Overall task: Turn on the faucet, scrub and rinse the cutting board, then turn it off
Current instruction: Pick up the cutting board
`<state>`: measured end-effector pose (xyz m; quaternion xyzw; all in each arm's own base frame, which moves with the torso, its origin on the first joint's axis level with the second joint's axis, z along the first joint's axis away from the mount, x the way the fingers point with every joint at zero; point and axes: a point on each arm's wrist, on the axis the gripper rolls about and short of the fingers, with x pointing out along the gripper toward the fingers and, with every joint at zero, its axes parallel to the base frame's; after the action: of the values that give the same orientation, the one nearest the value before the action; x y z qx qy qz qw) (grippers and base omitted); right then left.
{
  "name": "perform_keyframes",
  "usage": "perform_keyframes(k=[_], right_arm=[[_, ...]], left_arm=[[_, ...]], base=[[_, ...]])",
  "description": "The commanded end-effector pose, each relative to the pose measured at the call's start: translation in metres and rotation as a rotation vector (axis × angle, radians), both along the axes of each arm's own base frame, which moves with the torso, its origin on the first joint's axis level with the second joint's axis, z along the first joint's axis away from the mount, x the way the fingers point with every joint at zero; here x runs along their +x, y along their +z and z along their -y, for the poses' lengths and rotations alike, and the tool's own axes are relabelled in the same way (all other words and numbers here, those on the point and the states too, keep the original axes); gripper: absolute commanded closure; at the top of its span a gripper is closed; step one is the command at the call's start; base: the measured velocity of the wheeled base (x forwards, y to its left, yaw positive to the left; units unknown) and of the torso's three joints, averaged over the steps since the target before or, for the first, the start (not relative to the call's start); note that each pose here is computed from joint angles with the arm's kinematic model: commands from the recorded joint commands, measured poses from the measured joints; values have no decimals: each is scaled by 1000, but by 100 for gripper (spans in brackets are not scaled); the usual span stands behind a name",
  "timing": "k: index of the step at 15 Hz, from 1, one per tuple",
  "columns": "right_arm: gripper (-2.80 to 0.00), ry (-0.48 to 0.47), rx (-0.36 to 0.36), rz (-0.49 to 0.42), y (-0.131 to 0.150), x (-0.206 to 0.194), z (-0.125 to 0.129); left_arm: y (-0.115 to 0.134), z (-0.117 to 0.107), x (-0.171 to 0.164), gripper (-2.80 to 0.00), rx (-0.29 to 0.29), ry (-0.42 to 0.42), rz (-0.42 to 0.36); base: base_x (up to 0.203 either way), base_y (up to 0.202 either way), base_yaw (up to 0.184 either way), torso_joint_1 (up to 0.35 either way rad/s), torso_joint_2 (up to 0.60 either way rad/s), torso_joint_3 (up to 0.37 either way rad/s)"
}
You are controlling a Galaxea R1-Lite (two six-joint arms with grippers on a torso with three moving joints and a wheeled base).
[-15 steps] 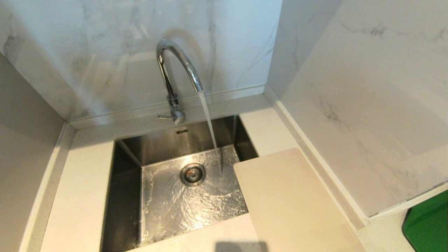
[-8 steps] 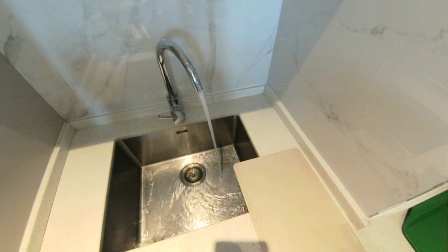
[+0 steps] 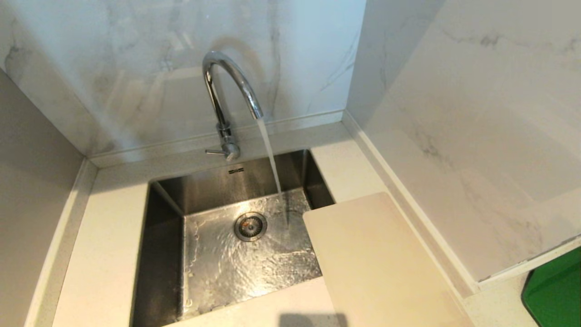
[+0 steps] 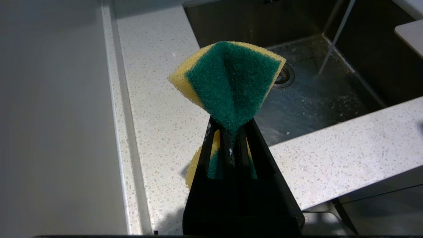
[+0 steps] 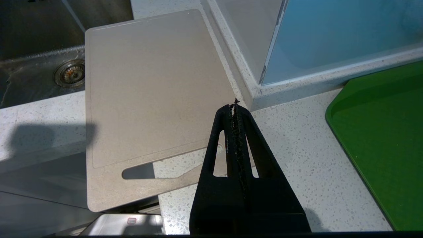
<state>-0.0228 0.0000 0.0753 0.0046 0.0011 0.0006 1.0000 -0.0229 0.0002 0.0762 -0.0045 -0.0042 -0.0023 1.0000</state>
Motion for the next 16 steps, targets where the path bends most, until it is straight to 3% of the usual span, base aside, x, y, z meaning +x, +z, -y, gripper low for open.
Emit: perform_keyframes(k=[1, 11, 16], right_arm=[[0, 0, 0, 0, 0, 0, 0], [0, 0, 1, 0, 0, 0, 0], [0, 0, 1, 0, 0, 0, 0]], left_arm=[[0, 0, 0, 0, -1, 0, -2], [-1, 0, 0, 0, -1, 0, -2], [0, 0, 0, 0, -2, 0, -2]], base=[[0, 0, 0, 0, 0, 0], [0, 0, 0, 0, 0, 0], [-162, 0, -1, 6, 3, 1]])
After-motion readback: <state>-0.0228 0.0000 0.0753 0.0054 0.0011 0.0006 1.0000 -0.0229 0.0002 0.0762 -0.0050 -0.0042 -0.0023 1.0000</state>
